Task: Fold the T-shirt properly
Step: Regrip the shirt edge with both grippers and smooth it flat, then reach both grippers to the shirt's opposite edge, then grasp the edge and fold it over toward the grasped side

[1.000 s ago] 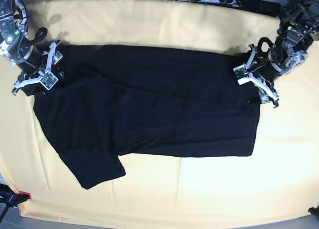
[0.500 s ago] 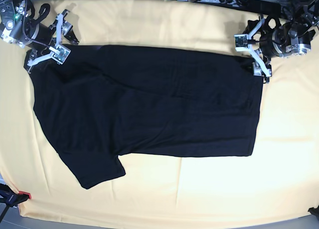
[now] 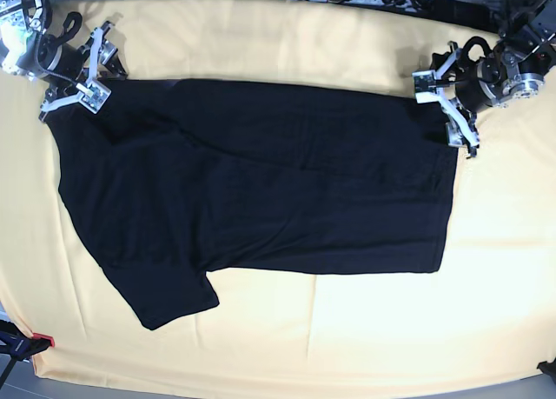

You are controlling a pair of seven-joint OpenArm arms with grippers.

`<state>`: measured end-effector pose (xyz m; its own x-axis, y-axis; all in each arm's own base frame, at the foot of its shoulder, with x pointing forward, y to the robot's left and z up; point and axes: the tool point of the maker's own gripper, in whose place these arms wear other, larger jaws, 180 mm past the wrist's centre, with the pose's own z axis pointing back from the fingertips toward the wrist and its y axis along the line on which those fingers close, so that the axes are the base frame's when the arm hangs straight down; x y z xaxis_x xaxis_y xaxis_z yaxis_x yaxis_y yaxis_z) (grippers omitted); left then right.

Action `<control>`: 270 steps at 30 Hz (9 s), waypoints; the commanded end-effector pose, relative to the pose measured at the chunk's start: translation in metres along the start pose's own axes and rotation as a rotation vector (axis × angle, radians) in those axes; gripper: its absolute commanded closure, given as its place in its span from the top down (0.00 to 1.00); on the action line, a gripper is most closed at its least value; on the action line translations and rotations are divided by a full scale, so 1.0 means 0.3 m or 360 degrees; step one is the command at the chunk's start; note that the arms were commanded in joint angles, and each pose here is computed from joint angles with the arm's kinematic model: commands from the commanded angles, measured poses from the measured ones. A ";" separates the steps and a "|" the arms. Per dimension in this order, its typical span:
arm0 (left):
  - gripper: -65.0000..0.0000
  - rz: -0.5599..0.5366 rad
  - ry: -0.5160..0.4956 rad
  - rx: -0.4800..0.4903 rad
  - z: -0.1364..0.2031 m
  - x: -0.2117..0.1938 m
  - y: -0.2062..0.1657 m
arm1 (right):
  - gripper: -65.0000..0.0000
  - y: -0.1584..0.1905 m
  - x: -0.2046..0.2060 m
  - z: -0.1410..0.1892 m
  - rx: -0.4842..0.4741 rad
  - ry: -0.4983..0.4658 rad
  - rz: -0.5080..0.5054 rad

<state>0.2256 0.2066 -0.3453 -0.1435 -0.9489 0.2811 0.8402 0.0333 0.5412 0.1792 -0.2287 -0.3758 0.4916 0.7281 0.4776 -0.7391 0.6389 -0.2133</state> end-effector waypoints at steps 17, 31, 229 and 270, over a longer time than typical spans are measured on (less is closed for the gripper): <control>0.00 0.0118 0.0027 0.0148 -0.054 -0.027 0.044 | 0.06 -0.070 0.011 0.008 -0.0130 -0.0023 0.0041; 0.00 0.0001 0.0043 0.0067 0.005 0.000 0.053 | 0.00 -0.115 0.005 0.076 -0.0211 0.0223 0.0205; 0.00 0.2063 -0.0768 -0.0571 0.022 -0.017 0.448 | 0.00 -0.606 0.189 0.019 -0.0010 -0.0313 -0.0816; 0.66 0.1678 -0.0349 -0.0709 0.073 -0.009 0.163 | 0.63 -0.677 0.191 0.083 -0.0085 -0.0294 -0.0770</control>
<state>0.2489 0.2139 -0.3146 0.7066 -0.4352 0.5579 0.6845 0.6203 -0.3830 0.3350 -0.3165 -0.3066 0.7200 0.2876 0.6316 -0.4178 0.9063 0.0636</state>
